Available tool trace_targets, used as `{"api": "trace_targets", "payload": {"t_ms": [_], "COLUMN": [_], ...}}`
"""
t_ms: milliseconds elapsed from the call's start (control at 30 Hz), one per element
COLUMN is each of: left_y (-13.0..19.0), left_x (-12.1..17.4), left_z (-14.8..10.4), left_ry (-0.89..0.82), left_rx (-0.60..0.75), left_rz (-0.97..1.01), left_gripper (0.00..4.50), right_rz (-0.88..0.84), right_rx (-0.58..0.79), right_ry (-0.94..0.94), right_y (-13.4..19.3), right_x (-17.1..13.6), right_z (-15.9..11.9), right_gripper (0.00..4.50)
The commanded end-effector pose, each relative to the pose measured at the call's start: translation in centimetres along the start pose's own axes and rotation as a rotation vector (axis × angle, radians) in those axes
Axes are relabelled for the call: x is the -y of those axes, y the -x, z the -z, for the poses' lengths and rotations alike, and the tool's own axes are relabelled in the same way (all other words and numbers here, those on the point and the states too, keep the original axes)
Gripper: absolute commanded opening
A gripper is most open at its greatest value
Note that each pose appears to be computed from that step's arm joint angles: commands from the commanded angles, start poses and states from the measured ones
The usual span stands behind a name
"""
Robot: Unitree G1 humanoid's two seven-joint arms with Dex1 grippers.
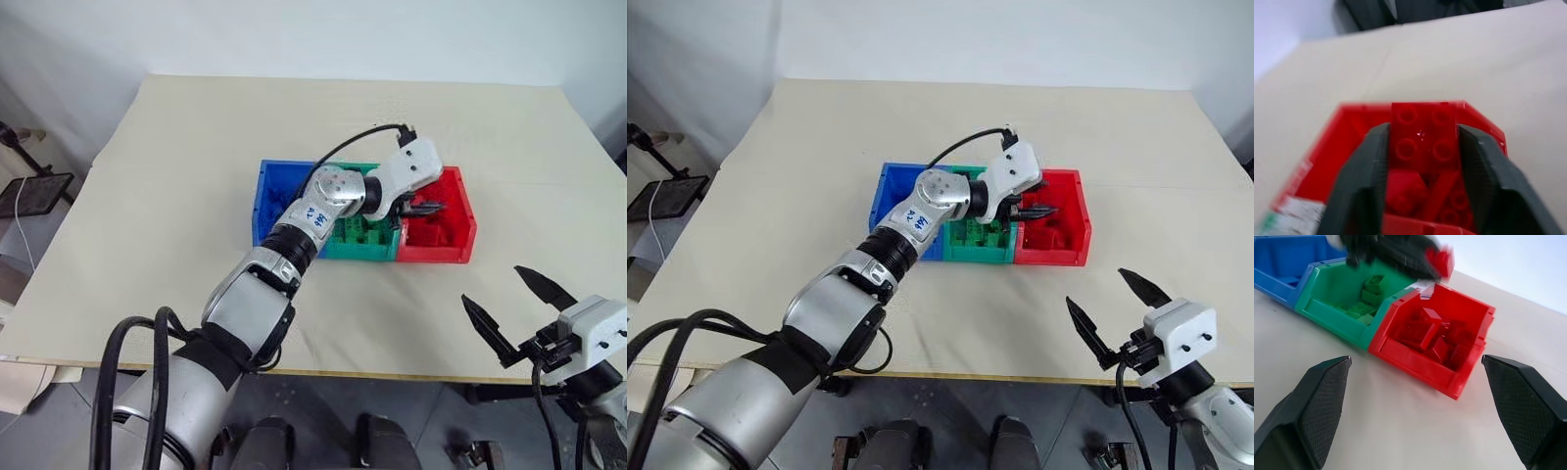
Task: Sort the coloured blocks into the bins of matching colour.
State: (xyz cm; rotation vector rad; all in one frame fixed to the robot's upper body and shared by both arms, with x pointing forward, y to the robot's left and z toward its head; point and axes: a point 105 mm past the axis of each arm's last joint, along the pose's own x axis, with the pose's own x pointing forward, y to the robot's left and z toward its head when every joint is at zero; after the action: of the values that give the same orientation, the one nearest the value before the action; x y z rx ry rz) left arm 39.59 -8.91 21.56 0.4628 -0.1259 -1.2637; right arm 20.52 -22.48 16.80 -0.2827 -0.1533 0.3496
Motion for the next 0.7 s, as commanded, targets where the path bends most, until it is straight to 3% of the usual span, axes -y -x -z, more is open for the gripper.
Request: {"api": "trace_targets", "payload": {"t_ms": [33,167,300,467,533,700], "left_y": [0.3,1.3,4.8,13.4,17.5,23.7], "left_x": [-1.0,-1.9,-3.5,-4.5,-4.8,-4.1], "left_z": [-2.6,-2.2,-1.8,-0.8,0.8,4.4], "left_ry": [-0.059,-0.074,-0.114,-0.179,-0.211,-0.199], "left_rx": [0.065,0.074,0.137,0.211,0.171,0.046], "left_rz": [-0.014,-0.042,-0.06,-0.017,-0.075,-0.166], "left_gripper": [3.38,4.44,4.44,4.44,4.44,4.44], "right_rz": [0.014,-0.022,-0.14,-0.402,-0.466,-0.596], "right_rx": [0.032,0.045,0.076,0.043,0.052,0.048], "right_ry": [0.01,-0.003,-0.006,0.032,0.068,0.087], "right_y": [0.1,-0.1,-1.1,-2.1,-2.7,-3.3], "right_x": [-0.5,-1.0,-1.7,-2.2,-1.7,-1.3], "right_z": [-1.0,-1.1,-1.4,-0.9,-0.9,-0.4], "right_gripper": [4.5,4.5,4.5,4.5,4.5,4.5]}}
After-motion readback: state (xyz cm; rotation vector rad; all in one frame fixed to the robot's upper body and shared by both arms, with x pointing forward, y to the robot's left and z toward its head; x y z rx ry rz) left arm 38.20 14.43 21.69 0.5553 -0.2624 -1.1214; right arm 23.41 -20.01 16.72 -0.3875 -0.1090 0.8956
